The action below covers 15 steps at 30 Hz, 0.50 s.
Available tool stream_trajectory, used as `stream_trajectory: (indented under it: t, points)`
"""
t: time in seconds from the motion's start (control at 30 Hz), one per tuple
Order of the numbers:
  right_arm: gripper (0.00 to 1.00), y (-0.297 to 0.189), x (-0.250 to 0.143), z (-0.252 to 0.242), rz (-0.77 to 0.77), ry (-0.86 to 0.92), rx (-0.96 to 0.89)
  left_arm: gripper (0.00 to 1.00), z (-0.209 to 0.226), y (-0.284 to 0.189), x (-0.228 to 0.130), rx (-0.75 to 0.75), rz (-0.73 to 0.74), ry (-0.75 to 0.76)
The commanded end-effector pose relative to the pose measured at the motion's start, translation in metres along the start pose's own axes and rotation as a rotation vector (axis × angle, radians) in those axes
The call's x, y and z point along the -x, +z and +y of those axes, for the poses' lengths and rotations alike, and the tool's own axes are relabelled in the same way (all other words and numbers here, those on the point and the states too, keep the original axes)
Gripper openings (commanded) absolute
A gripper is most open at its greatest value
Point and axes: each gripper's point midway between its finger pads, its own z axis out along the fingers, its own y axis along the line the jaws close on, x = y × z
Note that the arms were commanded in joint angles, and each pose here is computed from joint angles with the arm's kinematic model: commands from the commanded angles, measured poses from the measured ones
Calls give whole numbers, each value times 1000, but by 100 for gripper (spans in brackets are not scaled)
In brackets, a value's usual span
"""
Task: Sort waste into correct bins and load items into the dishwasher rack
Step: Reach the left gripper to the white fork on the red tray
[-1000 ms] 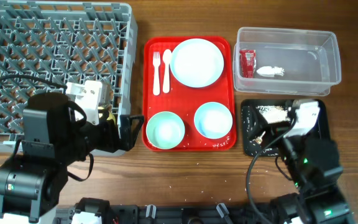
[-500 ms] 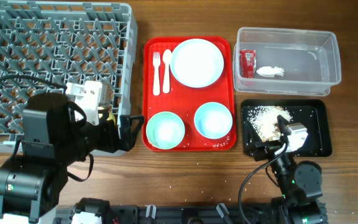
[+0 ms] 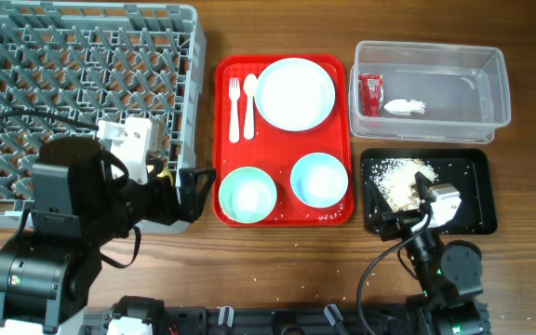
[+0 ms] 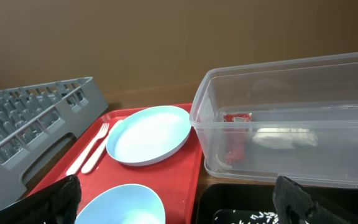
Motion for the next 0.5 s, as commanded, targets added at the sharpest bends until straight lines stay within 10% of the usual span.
stream_trajectory:
  t: [0.0, 0.33, 0.4, 0.47]
  points:
    - [100, 0, 1, 2, -9, 13, 13, 100, -14, -3, 5, -68, -17, 6]
    - [100, 0, 1, 2, -9, 12, 13, 100, 21, 106, 20, 70, 149, -197]
    - [100, 0, 1, 2, -9, 12, 13, 61, 26, 144, 33, 63, 134, -183]
    - [100, 0, 1, 2, -9, 12, 13, 64, 46, 187, 34, 146, 138, -165]
